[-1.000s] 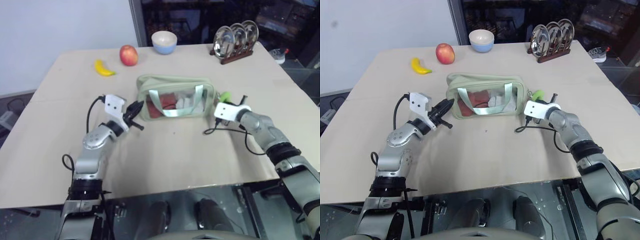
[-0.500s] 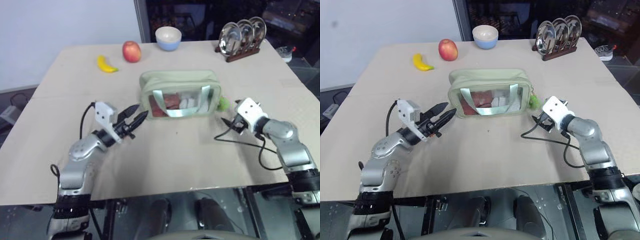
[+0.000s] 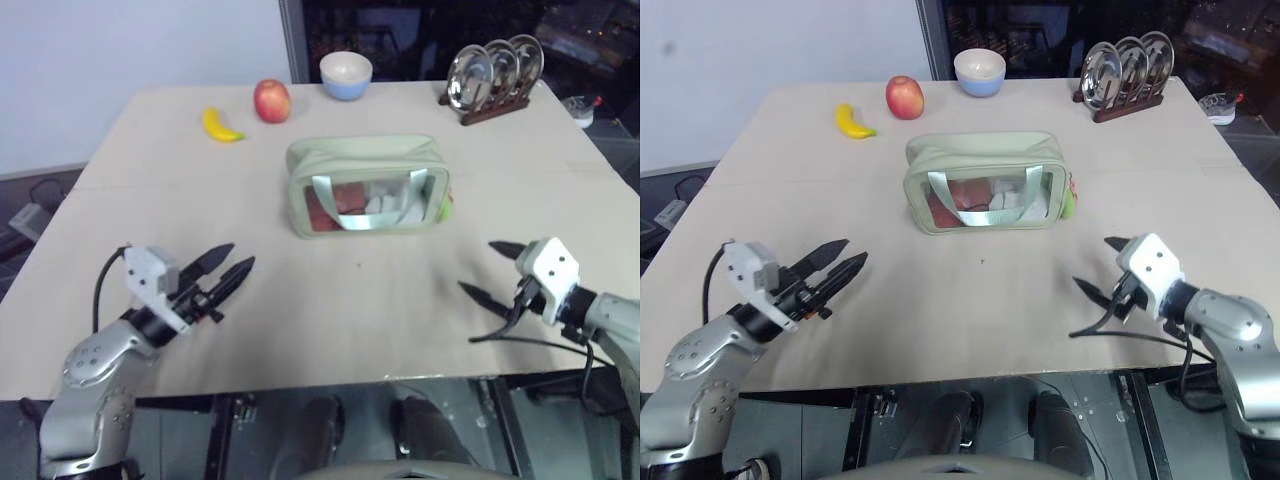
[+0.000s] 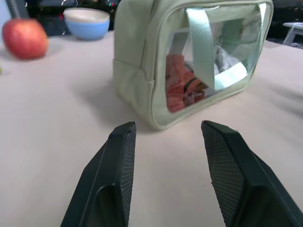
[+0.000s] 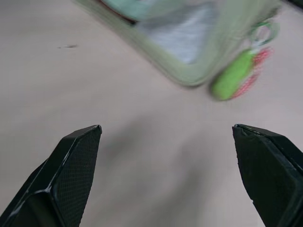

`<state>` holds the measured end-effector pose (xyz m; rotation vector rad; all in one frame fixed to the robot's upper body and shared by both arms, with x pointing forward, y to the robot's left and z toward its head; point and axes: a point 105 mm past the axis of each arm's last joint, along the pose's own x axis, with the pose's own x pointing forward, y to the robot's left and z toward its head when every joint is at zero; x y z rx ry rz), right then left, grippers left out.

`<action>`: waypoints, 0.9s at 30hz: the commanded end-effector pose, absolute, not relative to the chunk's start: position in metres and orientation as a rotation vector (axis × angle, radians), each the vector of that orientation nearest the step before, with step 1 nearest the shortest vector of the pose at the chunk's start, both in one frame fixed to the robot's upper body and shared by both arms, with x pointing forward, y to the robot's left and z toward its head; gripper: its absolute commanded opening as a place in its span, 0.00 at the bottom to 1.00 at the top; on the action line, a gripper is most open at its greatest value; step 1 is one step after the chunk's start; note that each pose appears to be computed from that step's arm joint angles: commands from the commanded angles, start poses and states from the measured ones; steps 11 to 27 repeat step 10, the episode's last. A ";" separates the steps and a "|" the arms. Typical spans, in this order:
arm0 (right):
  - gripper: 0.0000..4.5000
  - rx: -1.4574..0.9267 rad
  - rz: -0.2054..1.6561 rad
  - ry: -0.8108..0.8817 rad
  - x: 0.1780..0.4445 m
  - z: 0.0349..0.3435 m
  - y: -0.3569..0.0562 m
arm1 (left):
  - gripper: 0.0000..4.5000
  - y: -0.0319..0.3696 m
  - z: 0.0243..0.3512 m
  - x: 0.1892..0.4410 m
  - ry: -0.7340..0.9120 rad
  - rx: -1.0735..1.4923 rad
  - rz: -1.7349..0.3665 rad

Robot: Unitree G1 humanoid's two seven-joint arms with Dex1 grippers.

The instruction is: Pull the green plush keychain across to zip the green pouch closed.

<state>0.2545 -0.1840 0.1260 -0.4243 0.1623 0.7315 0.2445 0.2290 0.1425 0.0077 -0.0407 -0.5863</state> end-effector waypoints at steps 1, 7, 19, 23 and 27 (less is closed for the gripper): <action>1.00 -0.467 0.699 0.124 0.254 0.138 -0.189 | 0.62 0.222 0.160 0.232 -0.084 0.047 -0.659; 1.00 -0.507 0.715 0.128 0.253 0.137 -0.194 | 0.99 0.220 0.151 0.227 -0.024 0.074 -0.653; 1.00 -0.510 0.723 0.126 0.252 0.138 -0.195 | 0.99 0.217 0.152 0.227 -0.020 0.078 -0.661; 1.00 -0.510 0.723 0.126 0.252 0.138 -0.195 | 0.99 0.217 0.152 0.227 -0.020 0.078 -0.661; 1.00 -0.510 0.723 0.126 0.252 0.138 -0.195 | 0.99 0.217 0.152 0.227 -0.020 0.078 -0.661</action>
